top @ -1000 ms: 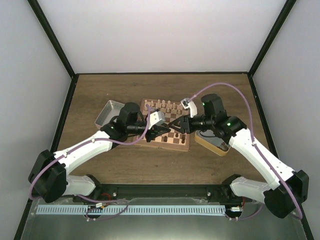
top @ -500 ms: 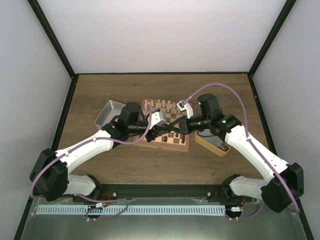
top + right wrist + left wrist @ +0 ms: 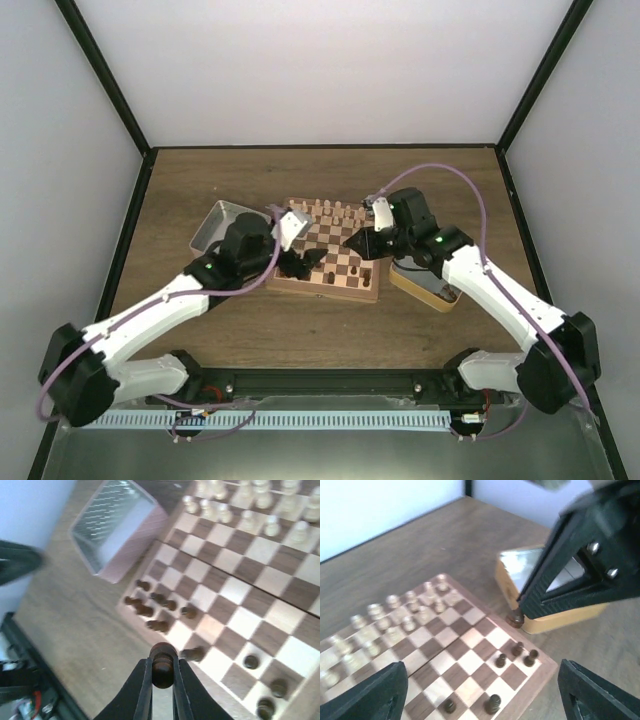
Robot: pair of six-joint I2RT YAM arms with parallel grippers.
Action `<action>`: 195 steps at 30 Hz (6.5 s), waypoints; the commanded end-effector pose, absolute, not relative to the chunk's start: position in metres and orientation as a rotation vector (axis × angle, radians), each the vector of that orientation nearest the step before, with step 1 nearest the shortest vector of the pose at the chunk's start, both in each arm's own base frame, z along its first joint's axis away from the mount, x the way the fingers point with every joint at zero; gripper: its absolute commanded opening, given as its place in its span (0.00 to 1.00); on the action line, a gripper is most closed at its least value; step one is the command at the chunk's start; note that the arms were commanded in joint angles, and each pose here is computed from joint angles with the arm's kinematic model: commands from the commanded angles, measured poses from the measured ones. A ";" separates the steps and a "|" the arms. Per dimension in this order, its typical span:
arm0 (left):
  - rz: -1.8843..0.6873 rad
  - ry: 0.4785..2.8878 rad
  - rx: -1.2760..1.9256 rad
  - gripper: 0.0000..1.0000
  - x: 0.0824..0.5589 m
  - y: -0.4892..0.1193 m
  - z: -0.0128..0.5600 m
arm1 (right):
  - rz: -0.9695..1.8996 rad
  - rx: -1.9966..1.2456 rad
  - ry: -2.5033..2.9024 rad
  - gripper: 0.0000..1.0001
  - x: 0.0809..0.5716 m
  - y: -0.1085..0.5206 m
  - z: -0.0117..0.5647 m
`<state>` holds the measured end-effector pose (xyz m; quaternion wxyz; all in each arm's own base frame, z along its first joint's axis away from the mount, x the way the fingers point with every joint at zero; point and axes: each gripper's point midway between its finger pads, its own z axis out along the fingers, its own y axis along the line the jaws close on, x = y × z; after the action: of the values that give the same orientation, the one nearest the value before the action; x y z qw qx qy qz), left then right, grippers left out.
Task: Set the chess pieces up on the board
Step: Place the chess piece on the chessboard, then pick up the chess piece from the storage box, then place the chess piece on the chessboard.
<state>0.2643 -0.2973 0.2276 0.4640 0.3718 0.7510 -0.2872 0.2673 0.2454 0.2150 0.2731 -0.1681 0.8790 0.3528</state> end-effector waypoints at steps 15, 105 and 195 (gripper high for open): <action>-0.428 1.625 0.313 0.96 0.270 -0.183 0.315 | 0.356 -0.505 2.615 0.02 0.315 0.288 0.100; -0.564 1.732 0.461 1.00 0.268 -0.223 0.288 | 0.139 0.620 2.449 0.01 0.405 0.040 0.063; -1.978 1.915 -0.413 0.05 0.292 -0.311 0.288 | 1.678 -0.071 1.856 0.43 0.282 0.279 0.283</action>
<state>0.2904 -0.3119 0.2792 0.1765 -0.1478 0.6934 -0.6828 0.2819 0.2780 0.2822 0.3095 -0.0349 0.7075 0.6344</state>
